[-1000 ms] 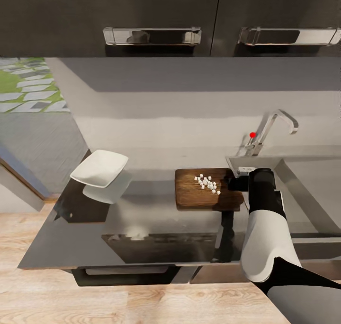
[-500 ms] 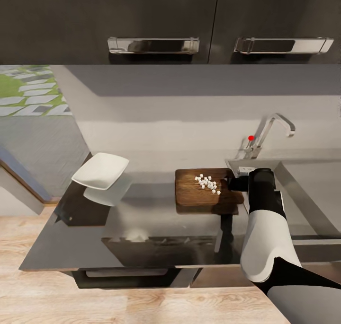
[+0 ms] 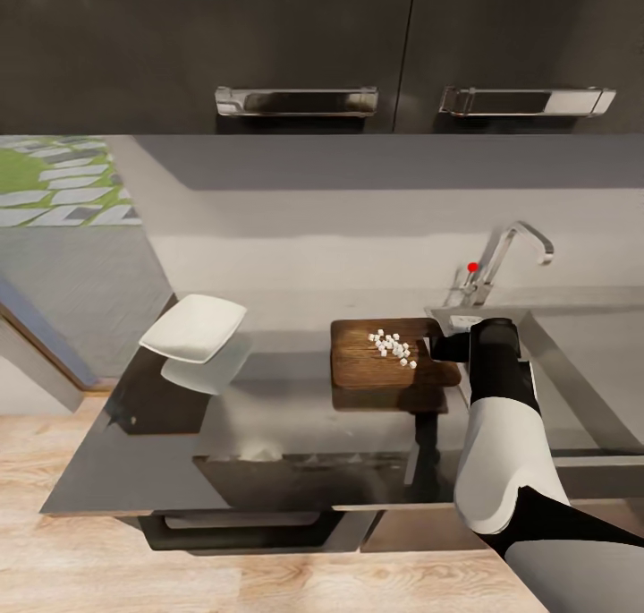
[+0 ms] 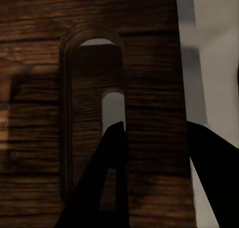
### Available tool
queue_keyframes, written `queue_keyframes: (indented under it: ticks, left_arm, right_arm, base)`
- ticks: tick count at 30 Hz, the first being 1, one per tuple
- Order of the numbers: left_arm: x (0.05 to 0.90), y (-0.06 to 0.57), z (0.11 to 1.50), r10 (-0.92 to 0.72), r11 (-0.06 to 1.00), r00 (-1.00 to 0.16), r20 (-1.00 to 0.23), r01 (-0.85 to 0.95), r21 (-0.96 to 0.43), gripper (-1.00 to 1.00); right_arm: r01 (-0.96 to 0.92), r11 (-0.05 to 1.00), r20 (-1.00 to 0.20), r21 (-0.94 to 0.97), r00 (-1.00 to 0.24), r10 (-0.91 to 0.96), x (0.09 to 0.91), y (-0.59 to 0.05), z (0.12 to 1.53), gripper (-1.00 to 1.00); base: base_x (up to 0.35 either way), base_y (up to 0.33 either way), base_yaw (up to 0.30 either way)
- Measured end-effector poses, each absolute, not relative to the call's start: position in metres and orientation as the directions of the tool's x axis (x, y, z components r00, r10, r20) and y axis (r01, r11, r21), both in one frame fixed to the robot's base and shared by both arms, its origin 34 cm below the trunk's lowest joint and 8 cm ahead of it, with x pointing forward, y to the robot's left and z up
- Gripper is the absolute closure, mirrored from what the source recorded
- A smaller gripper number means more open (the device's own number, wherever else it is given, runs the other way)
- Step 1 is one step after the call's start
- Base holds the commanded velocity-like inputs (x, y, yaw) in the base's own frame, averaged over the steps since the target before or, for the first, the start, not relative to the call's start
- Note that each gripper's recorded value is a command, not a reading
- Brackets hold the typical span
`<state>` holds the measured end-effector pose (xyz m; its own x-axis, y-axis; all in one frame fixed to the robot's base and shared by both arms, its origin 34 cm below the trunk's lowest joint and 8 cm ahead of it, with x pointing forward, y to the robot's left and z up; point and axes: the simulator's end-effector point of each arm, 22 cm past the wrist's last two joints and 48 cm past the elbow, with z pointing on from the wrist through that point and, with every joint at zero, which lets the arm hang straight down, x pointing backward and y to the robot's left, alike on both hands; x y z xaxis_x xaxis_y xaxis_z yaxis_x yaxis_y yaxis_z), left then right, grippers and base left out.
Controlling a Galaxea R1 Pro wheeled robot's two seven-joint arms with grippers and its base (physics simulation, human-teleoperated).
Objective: In the kitchen, take the Vidalia onion out of the sink, dice it on the chopping board with the paring knife, put the diced onion into the bowl on the countertop, then place both the paring knife and the chopping board into the sink.
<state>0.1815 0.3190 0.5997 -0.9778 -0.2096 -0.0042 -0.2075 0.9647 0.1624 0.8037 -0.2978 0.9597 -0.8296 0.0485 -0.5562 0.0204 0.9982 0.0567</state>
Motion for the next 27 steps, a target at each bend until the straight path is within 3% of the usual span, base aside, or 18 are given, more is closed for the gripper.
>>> queue_keyframes:
  ticks: [16,27]
  left_arm:
    - [0.191,0.32,0.602,-0.209,0.964,-0.977,-0.029,-0.211,0.159,-1.0]
    - [0.198,0.32,0.603,-0.21,0.964,-0.977,-0.045,-0.214,0.155,-1.0]
  right_arm:
    - [0.019,0.998,-0.576,0.054,-0.816,0.047,0.804,-0.298,0.976,1.0]
    - [0.018,0.998,-0.59,0.056,-0.806,0.048,0.805,-0.298,0.989,1.0]
  base:
    - [-0.065,0.201,0.0]
    - [-0.009,0.103,0.0]
